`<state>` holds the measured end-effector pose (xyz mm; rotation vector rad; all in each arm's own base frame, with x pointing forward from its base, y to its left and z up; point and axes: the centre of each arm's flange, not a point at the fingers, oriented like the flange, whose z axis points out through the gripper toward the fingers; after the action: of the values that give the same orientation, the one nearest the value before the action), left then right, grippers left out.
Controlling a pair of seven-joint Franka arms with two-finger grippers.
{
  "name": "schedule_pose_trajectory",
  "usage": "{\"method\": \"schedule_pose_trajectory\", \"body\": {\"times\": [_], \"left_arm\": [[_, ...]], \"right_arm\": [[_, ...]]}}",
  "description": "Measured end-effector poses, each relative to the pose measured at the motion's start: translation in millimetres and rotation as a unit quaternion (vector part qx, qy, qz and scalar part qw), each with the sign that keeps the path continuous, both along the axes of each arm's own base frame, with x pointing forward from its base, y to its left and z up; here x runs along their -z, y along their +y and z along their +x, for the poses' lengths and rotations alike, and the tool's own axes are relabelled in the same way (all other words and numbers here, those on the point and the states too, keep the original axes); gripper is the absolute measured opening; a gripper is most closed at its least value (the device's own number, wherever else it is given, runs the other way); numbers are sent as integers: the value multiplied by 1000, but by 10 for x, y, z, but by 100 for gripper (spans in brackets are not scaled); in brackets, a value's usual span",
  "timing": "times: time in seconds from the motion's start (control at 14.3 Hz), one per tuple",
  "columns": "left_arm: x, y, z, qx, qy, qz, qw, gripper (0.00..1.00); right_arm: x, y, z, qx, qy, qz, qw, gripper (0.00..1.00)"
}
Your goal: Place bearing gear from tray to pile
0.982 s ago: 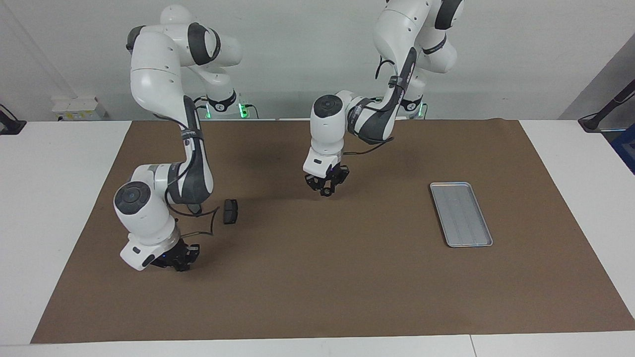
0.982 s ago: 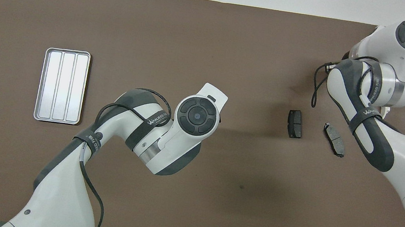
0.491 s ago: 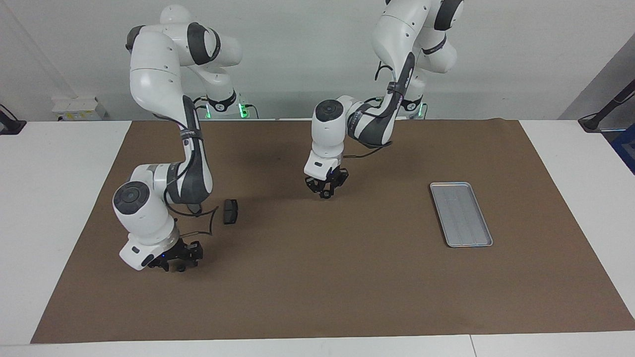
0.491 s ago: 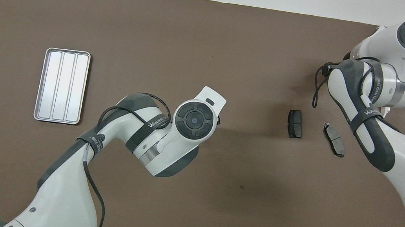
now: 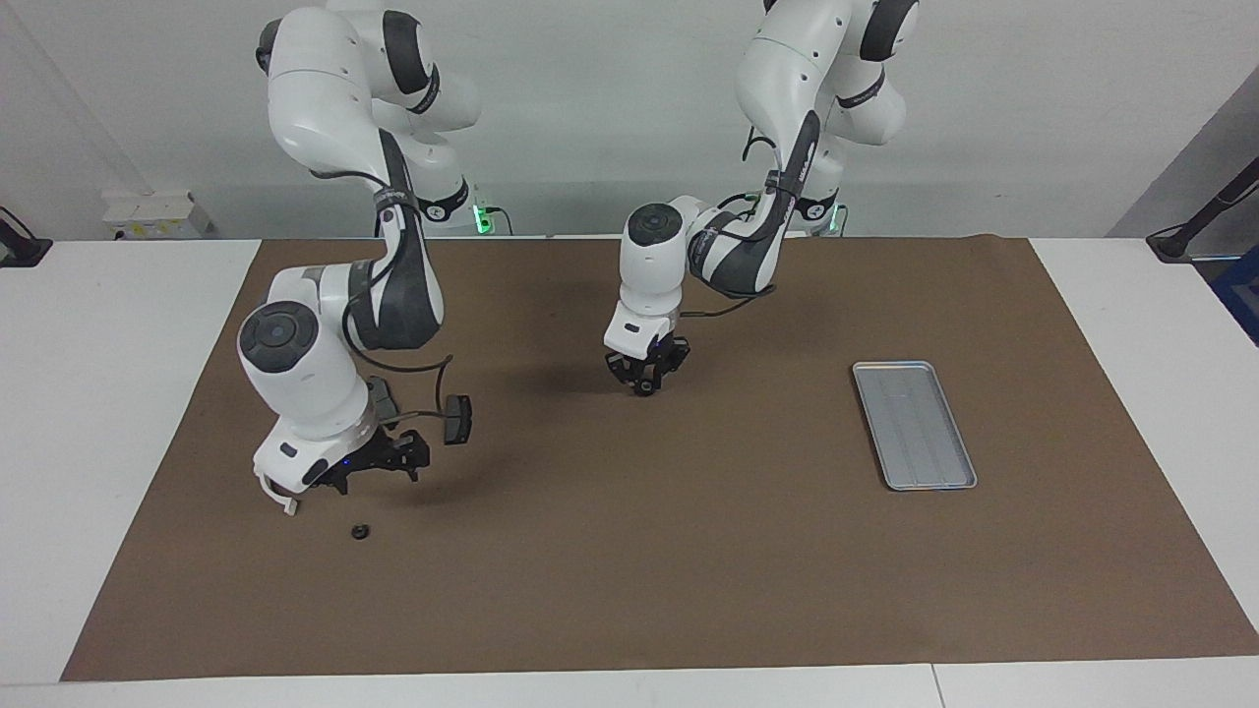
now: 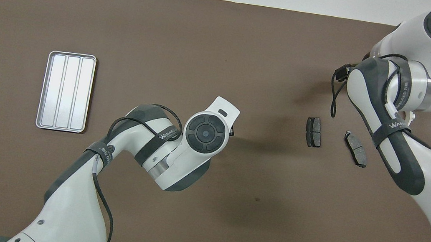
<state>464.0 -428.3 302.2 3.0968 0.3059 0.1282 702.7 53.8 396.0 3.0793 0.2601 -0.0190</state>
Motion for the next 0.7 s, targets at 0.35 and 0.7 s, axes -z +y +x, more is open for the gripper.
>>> {"method": "schedule_pose_trajectory", "body": {"times": [0.35, 0.7], "left_arm": [[56, 15, -27, 4, -4, -1, 1000, 34], [60, 43, -11, 20, -17, 15, 1000, 67]], "right_arm": [[-338, 429, -189, 31, 10, -4, 999, 100], [-336, 477, -202, 38, 10, -5, 999, 100]]}}
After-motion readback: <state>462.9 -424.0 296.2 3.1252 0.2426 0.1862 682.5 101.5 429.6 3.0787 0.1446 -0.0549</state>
